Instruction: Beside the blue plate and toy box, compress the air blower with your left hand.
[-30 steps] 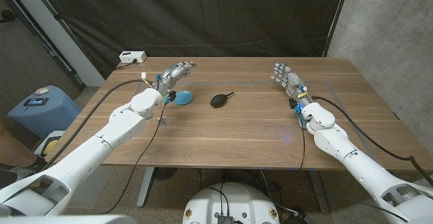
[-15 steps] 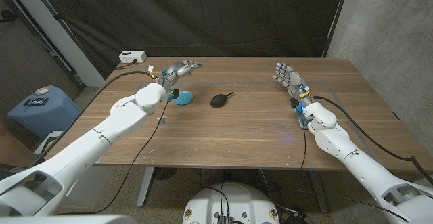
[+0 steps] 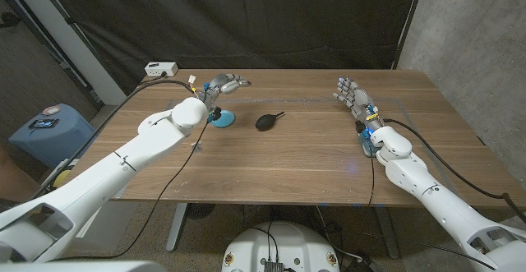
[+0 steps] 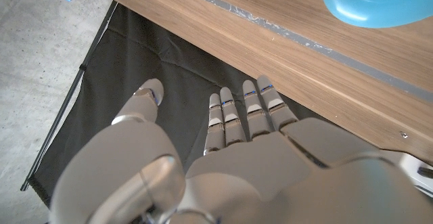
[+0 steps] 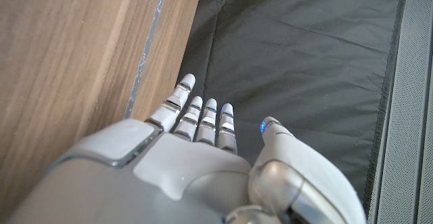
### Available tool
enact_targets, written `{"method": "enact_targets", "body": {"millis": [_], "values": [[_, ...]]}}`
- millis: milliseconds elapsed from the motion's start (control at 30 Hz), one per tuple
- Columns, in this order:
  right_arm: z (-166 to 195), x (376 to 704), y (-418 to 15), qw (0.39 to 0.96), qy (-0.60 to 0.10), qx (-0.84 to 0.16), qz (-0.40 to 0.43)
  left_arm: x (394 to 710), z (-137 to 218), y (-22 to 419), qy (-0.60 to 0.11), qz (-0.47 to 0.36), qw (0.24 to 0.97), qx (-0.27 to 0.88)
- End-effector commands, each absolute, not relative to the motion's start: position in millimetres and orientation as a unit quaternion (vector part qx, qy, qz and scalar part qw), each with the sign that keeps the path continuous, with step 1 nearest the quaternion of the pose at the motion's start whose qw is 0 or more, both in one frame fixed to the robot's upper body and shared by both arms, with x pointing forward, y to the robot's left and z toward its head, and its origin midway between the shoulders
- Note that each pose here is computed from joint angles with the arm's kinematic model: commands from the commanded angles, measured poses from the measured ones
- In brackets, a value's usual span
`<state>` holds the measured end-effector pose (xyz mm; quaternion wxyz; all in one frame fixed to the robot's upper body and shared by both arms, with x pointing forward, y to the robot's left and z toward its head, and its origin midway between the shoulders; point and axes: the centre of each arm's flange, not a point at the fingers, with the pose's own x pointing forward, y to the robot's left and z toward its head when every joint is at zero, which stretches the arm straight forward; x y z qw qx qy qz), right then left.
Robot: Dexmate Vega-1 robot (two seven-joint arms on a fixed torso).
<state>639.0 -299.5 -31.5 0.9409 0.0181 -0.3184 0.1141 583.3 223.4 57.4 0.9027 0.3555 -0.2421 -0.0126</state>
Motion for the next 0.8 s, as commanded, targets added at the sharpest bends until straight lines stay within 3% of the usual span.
{"method": "enact_targets", "body": {"millis": [33,800], "values": [[-34,635,-305,0.941,-0.319,0.021,0.109,574,59,210,-0.227,0.031,0.882,0.412],[-34,637,-313,0.94,-0.322,0.027,0.105,571,64,174,-0.223,0.068,0.85,0.473]]}}
